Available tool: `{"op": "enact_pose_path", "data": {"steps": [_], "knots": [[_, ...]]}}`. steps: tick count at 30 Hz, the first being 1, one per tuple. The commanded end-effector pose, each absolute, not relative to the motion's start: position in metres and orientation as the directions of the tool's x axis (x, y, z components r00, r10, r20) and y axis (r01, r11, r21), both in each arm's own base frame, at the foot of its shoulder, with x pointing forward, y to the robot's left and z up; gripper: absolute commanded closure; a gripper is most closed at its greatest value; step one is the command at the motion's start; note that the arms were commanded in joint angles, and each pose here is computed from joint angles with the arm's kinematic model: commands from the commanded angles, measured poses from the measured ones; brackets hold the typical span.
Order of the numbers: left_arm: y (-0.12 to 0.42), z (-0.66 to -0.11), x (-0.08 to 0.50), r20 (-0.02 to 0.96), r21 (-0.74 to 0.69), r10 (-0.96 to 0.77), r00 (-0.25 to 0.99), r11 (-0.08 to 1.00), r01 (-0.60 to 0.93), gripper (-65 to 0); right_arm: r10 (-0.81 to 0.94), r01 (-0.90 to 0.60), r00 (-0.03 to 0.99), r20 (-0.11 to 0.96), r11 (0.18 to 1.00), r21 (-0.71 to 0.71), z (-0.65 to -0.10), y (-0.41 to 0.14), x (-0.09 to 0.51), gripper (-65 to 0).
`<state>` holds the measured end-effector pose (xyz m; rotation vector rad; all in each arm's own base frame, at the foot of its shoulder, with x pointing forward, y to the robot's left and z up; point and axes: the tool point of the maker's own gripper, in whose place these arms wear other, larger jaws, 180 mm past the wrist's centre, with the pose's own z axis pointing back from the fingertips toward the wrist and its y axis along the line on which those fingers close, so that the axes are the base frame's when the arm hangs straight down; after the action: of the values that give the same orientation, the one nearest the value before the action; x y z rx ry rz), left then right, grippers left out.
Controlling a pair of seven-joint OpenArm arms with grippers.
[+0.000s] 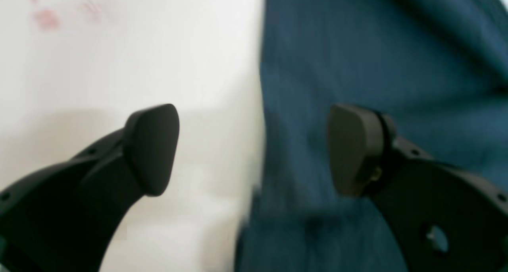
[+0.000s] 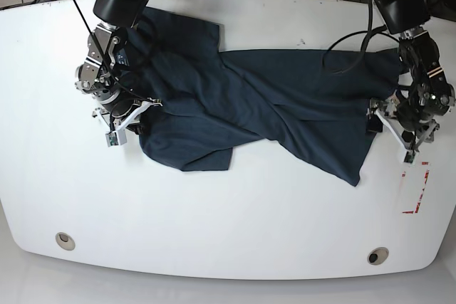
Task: Layout the t-shirt on the table in an organized manner, then fold the t-shirt properly
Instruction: 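Hold the shirt with both grippers and smooth it flat on the table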
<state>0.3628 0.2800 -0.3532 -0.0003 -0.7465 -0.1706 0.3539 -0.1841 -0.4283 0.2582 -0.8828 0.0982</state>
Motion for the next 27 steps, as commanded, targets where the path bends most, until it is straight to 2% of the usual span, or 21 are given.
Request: {"op": "enact_pose_path", "data": {"steps": [1, 9, 14, 18, 27], "knots": [[0.281, -0.334, 0.389, 0.725, 0.04, -0.129, 0.676, 0.989, 0.146, -53.6, 0.014, -0.204, 0.656, 0.755, 0.966, 0.159, -0.43, -0.187, 0.352, -1.7], [0.275, -0.344, 0.435, 0.73, -0.118, 0.006, 0.683, 0.986, 0.118, -53.6, 0.014, -0.204, 0.656, 0.755, 0.966, 0.159, -0.43, -0.187, 0.352, -1.7], [0.258, -0.359, 0.452, 0.73, -0.171, 0.028, 0.683, 0.975, 0.144, -53.6, 0.012, -0.204, 0.656, 0.755, 0.966, 0.162, -0.431, -0.186, 0.352, -1.6], [0.252, -0.376, 0.458, 0.71, -0.188, 0.029, 0.703, 0.97, 0.151, -53.6, 0.009, -0.204, 0.655, 0.756, 0.965, 0.165, -0.43, -0.185, 0.352, -1.6], [0.249, -0.417, 0.455, 0.653, -0.276, 0.162, 0.74, 0.961, 0.033, -53.5, 0.008, -0.204, 0.654, 0.756, 0.965, 0.166, -0.43, -0.185, 0.353, -1.6]]}}
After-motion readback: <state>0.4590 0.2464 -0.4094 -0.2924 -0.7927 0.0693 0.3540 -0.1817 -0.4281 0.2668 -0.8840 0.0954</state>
